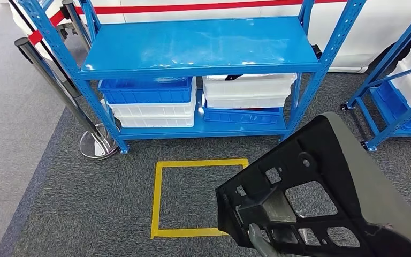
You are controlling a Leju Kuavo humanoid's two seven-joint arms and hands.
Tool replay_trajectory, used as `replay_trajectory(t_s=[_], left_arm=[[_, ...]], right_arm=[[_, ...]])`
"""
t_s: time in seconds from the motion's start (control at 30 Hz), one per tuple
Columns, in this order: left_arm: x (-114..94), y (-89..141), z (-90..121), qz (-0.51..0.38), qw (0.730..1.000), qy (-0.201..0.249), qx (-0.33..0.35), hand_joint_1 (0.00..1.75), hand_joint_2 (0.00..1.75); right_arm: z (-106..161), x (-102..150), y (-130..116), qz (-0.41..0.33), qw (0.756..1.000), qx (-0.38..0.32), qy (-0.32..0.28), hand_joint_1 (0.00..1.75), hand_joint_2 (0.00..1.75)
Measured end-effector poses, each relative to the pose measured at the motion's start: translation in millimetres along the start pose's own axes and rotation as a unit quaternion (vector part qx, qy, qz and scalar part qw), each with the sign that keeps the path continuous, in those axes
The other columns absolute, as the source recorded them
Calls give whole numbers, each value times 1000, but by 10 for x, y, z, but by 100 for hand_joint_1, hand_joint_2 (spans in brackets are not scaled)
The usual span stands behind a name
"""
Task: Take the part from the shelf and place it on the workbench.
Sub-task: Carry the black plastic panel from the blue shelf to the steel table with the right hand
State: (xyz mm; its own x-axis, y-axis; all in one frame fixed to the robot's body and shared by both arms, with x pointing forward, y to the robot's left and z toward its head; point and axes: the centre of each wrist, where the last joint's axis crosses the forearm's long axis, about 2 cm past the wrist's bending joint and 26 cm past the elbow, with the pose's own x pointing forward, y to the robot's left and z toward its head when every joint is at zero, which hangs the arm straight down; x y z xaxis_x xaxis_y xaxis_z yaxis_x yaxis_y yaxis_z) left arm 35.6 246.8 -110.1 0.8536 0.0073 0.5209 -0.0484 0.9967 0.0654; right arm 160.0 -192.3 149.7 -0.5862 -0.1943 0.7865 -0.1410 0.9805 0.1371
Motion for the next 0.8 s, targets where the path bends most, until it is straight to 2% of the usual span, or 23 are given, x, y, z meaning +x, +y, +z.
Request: replay_trajectory(t_s=[0.57,0.8], left_arm=[[-23,-2,11,-11,1000,1,-9,0,0],[-64,-1,32,-31,999,14,-9,0,0]], right_arm=[[88,27,-21,-11,1000,-11,9,175,175],[274,157,-115,-11,997,-75,12,175,175]])
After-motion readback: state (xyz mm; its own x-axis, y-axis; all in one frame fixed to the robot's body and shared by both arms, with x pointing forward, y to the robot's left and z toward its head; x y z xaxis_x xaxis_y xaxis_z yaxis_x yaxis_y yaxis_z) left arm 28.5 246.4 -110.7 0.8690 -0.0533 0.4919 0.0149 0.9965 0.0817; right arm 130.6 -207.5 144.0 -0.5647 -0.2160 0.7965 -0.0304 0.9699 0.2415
